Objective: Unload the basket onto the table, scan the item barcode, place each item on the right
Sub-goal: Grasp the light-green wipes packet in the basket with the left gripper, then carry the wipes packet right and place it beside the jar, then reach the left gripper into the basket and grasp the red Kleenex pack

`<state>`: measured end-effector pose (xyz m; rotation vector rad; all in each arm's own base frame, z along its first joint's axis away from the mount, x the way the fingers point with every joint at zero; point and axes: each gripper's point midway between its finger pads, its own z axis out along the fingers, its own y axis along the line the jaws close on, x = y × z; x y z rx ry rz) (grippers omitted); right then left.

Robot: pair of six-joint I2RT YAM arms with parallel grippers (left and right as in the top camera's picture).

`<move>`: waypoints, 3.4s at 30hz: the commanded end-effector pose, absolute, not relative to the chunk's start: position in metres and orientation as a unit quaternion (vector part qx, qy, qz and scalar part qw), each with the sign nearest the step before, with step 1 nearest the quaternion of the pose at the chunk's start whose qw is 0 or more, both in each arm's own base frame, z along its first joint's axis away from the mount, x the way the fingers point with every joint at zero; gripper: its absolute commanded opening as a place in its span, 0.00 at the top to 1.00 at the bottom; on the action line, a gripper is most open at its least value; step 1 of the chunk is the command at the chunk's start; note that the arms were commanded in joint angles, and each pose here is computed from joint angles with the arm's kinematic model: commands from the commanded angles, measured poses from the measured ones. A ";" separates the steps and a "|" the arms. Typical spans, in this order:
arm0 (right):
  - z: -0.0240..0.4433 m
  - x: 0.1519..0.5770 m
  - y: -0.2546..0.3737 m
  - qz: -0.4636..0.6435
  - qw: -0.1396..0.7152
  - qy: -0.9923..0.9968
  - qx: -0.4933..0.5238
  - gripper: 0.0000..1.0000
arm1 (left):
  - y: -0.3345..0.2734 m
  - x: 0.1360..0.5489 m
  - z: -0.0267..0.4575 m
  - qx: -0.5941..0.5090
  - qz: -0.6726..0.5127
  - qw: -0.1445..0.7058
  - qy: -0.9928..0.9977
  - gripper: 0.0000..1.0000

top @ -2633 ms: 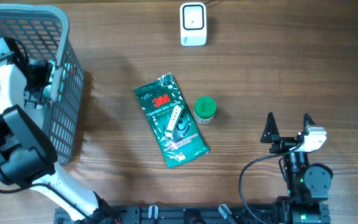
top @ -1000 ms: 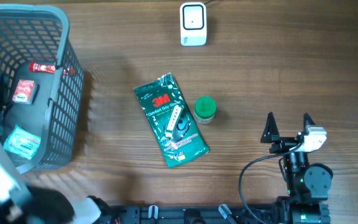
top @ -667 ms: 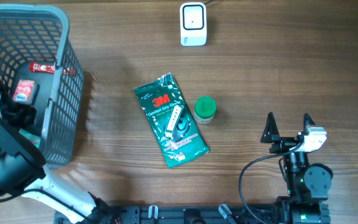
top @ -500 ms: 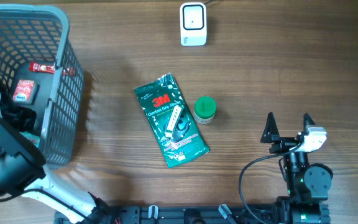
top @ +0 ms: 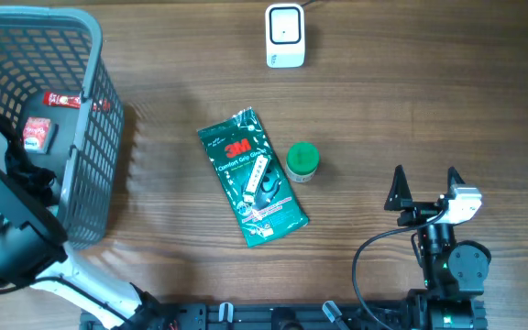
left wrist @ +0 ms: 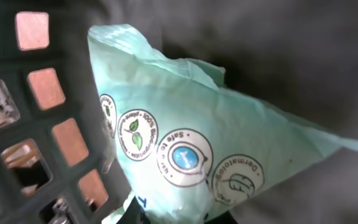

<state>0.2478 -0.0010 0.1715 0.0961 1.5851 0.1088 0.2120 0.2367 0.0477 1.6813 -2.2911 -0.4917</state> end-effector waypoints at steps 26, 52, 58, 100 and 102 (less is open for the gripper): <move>0.173 0.248 -0.002 0.047 0.702 0.709 0.046 0.00 | -0.178 0.286 0.422 -0.325 0.449 -0.314 -0.771 0.96; 0.173 0.248 -0.002 0.047 0.702 0.709 0.046 0.00 | -0.444 0.342 0.076 -0.294 0.244 -0.094 -0.920 0.34; 0.173 0.248 -0.002 0.047 0.702 0.709 0.046 0.00 | -0.384 0.411 0.204 -0.230 0.247 -0.239 -0.910 0.00; 0.173 0.248 -0.002 0.047 0.702 0.709 0.046 0.00 | 0.261 0.376 0.047 0.659 -0.070 -0.347 -0.663 0.10; 0.173 0.248 -0.002 0.047 0.702 0.709 0.046 0.00 | 0.262 0.375 0.045 0.660 -0.074 -0.347 -0.662 0.29</move>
